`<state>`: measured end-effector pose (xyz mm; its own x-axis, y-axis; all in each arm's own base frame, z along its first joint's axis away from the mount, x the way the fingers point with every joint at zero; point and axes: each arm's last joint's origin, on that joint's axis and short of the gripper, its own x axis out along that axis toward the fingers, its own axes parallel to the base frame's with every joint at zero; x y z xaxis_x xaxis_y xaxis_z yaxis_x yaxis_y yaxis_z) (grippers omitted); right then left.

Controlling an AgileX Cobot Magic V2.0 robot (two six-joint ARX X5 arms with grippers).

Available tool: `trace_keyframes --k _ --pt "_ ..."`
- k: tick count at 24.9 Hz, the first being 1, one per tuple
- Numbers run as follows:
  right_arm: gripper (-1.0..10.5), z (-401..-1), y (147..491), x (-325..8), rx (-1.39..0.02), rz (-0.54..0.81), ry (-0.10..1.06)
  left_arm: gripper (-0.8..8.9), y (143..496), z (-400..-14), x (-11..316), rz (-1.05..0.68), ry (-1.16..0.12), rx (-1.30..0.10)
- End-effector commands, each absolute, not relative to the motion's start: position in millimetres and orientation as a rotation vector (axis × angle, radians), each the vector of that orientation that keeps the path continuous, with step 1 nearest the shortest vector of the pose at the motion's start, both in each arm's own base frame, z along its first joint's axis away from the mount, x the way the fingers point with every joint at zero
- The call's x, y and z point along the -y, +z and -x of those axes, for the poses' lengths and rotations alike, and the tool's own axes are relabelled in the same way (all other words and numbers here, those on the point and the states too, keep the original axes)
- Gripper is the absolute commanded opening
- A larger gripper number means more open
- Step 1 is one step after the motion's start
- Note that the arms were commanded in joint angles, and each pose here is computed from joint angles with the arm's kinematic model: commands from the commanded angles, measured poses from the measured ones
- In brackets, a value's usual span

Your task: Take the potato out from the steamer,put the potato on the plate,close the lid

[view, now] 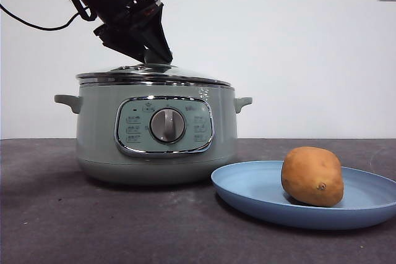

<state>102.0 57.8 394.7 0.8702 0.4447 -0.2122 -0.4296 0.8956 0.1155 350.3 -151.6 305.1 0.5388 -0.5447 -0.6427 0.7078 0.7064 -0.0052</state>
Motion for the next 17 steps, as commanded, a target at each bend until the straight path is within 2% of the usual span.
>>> trace_keyframes --k 1,5,7,8,9,10,17 --pt "5.4 -102 395 -58 -0.232 -0.056 0.457 -0.09 303 -355 155 -0.266 -0.768 -0.654" --pt "5.4 -102 394 -58 -0.236 -0.048 0.457 -0.09 303 -354 157 -0.262 -0.769 -0.651" --pt "5.4 -102 394 -58 -0.236 -0.049 0.457 0.54 302 -352 158 -0.263 -0.774 -0.666" --pt "5.4 -102 394 -58 -0.236 -0.049 0.457 1.7 301 -352 158 -0.263 -0.775 -0.673" --pt "5.4 -102 394 -58 -0.236 -0.049 0.457 3.6 301 -351 158 -0.264 -0.775 -0.68" --pt "5.4 -102 394 -58 -0.236 -0.049 0.458 4.71 301 -351 158 -0.264 -0.775 -0.682" --pt "5.4 -101 392 -58 -0.264 -0.04 0.46 4.89 311 -344 155 -0.257 -0.772 -0.671"
